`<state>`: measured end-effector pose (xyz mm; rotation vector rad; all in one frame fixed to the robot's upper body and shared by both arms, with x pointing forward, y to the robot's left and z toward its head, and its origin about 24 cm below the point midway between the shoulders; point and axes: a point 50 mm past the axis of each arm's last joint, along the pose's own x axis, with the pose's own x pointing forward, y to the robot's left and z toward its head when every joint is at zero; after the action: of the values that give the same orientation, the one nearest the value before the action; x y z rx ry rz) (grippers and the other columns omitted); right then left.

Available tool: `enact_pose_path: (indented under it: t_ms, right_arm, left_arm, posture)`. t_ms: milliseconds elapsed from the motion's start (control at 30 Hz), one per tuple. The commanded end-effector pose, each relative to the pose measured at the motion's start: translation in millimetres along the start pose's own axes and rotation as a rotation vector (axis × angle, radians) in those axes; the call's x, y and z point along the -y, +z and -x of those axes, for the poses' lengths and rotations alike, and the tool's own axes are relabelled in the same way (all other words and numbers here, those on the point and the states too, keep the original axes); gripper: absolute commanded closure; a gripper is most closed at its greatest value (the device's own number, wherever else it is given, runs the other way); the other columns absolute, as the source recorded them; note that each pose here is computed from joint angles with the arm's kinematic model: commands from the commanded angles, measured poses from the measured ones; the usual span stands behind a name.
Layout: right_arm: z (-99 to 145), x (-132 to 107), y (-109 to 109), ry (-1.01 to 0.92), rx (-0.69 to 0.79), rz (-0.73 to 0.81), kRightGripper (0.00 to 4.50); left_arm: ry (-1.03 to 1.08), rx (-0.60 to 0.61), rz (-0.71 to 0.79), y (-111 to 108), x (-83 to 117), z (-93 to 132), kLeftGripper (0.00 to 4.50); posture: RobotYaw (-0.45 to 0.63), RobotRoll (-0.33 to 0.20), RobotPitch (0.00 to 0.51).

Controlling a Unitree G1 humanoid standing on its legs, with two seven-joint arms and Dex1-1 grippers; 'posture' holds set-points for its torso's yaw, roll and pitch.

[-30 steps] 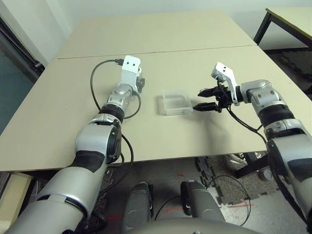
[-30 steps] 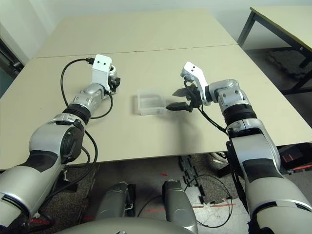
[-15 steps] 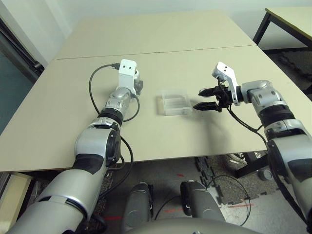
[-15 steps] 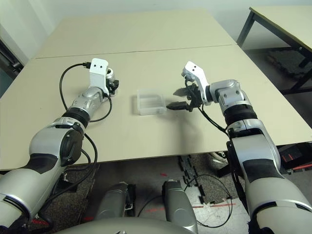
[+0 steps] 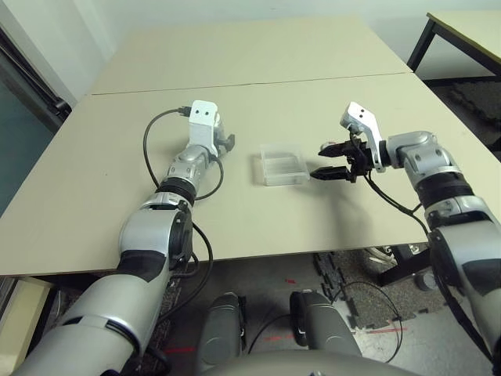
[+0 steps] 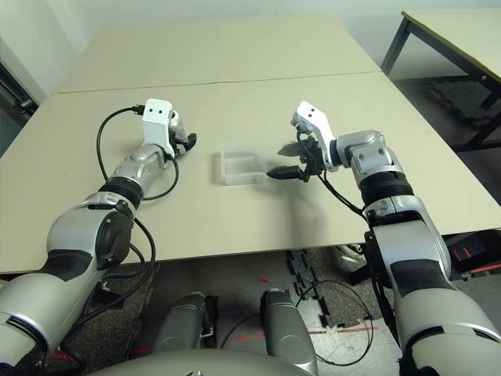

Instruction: Pour the medicine from the bottle into the box.

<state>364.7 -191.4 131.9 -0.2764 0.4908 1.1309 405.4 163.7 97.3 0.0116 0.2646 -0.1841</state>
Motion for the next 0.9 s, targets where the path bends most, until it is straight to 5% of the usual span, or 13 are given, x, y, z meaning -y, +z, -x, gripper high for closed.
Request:
enact_pose_path:
  t_ms: [33,300,500,900]
  right_arm:
    - [4.1,0.1,0.4,-0.01,0.021,-0.003,0.0]
    - [7.5,-0.2,-0.4,-0.009,0.016,0.001,0.0]
    - [10.5,0.8,-1.4,-0.023,0.02,-0.001,0.0]
    - [22.5,3.5,-1.4,-0.118,0.088,-0.024,0.0]
  left_arm:
    - [-0.011,-0.011,0.032,-7.9,-9.0,4.3,0.04]
    - [-0.077,-0.029,0.052,-17.1,-20.2,18.0,0.04]
    - [-0.042,-0.034,0.105,-20.3,-34.2,50.3,0.04]
    - [-0.021,-0.003,0.146,0.1,-42.9,91.7,0.04]
  posture:
    - [0.06,0.0,0.079]
    - [0.07,0.0,0.105]
    - [0.09,0.0,0.119]
    - [0.13,0.0,0.16]
